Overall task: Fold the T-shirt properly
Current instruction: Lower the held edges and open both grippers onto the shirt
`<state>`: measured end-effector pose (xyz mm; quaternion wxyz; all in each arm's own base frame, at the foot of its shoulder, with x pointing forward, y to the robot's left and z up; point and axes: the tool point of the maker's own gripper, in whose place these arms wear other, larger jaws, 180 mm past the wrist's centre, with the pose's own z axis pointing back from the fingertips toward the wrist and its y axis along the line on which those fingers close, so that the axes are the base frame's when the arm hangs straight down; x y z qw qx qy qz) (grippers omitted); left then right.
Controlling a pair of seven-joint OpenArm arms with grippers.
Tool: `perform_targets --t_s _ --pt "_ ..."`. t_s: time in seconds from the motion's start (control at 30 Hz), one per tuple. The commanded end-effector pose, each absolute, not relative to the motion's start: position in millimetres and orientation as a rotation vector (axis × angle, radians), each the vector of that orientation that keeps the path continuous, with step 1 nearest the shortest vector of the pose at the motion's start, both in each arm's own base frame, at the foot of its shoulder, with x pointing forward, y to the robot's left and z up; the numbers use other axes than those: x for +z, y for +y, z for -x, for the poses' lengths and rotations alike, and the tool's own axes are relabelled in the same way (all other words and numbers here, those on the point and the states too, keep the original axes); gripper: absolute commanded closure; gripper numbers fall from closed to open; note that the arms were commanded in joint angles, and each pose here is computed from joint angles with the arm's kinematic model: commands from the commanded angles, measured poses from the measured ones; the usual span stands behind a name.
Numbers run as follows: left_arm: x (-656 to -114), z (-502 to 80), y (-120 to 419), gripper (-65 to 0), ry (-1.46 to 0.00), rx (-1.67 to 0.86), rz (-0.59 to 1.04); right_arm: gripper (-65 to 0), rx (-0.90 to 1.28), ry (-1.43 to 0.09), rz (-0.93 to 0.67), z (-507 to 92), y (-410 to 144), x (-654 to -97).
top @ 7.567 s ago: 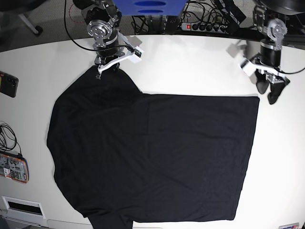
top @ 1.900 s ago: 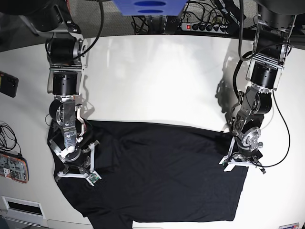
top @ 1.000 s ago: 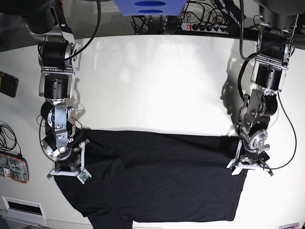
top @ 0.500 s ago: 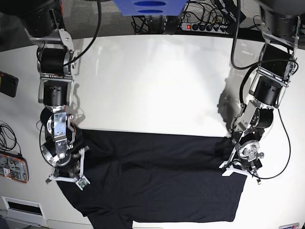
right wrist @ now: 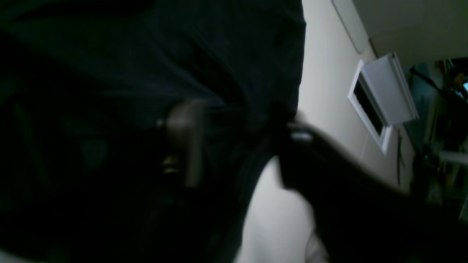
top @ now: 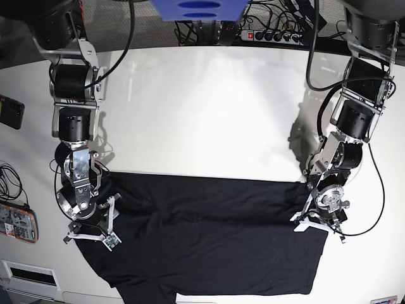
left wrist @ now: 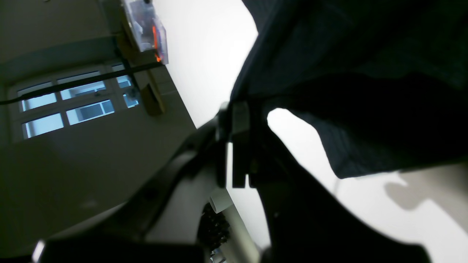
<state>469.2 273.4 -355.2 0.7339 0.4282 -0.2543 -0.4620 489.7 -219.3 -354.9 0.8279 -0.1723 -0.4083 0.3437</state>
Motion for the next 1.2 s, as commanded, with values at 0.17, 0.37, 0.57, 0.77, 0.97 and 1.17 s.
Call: perform_targets --t_s 0.17,0.37,0.57,0.77,0.97,1.17 --pt "-329.7 -483.2 277.7 0.0 -0.606 -0.988 -0.994 -56.2 0.596 -1.010 0.532 -515.3 -245.7 -306.1" --pt "-327.6 -484.7 277.4 0.0 -0.610 -0.988 -0.996 -58.3 0.596 -1.016 0.534 -515.2 -245.3 -304.8" --pt "-326.9 -485.2 277.4 0.0 -0.611 -0.987 -0.997 -58.3 0.597 -1.016 0.533 -514.8 -245.1 -305.4" --pt "-324.4 -486.8 277.6 0.0 -0.614 -0.986 -1.002 -58.3 0.599 -1.017 0.532 -515.0 -244.5 -305.3" --pt "-304.4 -495.4 282.6 0.0 -0.604 -1.036 -1.120 -58.3 0.599 -1.061 0.553 -518.8 -242.8 -287.4" --pt "-301.6 -495.8 283.8 -34.1 -0.595 -1.053 -1.152 -58.3 0.598 -1.080 0.560 -520.0 -241.2 -279.8"
